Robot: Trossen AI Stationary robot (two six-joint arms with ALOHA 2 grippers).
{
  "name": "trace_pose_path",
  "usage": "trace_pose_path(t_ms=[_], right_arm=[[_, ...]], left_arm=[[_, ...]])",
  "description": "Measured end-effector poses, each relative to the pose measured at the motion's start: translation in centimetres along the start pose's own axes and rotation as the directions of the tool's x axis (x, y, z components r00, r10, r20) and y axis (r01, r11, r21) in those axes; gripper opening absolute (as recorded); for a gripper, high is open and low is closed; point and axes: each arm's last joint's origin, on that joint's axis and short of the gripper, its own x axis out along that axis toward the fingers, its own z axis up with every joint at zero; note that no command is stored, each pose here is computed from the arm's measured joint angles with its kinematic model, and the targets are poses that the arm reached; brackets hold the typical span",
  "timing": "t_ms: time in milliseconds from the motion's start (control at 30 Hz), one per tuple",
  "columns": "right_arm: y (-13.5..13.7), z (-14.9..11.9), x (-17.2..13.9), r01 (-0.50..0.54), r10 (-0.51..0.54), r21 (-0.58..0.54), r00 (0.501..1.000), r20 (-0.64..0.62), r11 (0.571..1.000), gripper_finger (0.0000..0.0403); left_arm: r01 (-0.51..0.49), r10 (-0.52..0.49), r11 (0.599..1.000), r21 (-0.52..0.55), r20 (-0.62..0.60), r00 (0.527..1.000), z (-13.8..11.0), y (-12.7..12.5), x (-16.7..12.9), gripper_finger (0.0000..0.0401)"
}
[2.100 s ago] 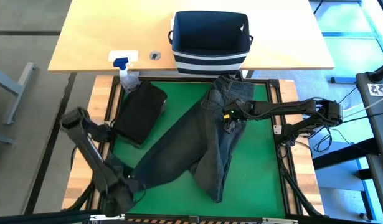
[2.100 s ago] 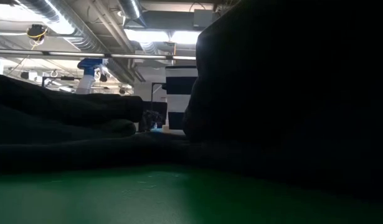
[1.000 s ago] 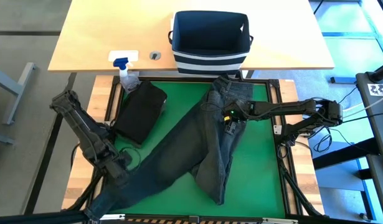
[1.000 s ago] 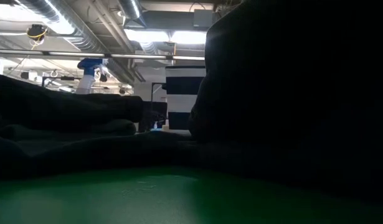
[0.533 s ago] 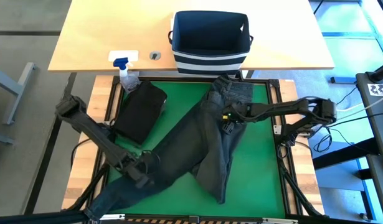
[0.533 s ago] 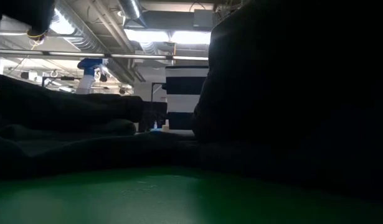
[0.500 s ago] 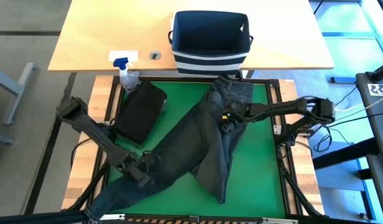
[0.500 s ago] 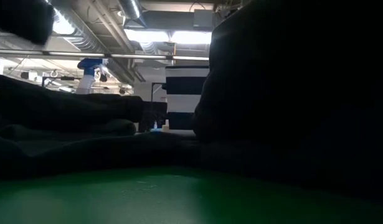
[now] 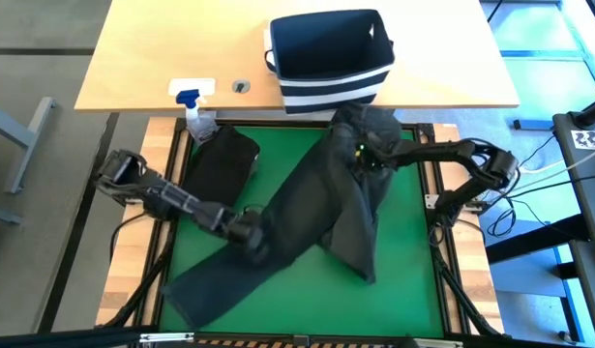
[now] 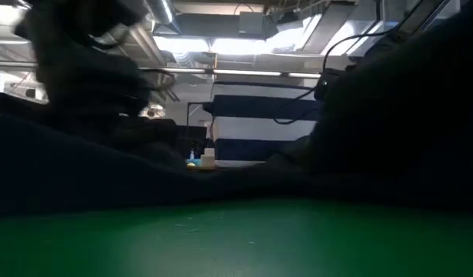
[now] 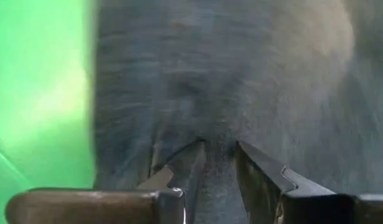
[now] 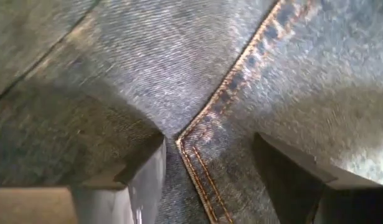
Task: Fold Laundry from Bin
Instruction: Fold the blue pants
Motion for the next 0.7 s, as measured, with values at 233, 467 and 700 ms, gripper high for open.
trace_pose_path(t_ms=[233, 467, 700], right_arm=[[-1.8, 2.9, -2.5, -0.026, 0.027, -0.043, 0.999, 0.019, 0.999, 0.0241], [-0.7, 3.6, -11.2, -0.108, 0.107, -0.228, 0.994, -0.021, 0.968, 0.0241], [1.5, -0.8, -20.1, -0.378, 0.428, -0.334, 0.899, 0.089, 0.863, 0.0241]], left_arm=[[0.031, -0.03, 0.998, -0.046, 0.027, 0.999, 4.4, 0.6, -1.2, 0.0083], [0.295, -0.311, 0.947, 0.131, 0.126, 0.942, 6.8, -5.1, -7.2, 0.0077], [0.431, -0.479, 0.878, 0.209, 0.337, 0.811, 8.0, -8.5, -9.3, 0.01]])
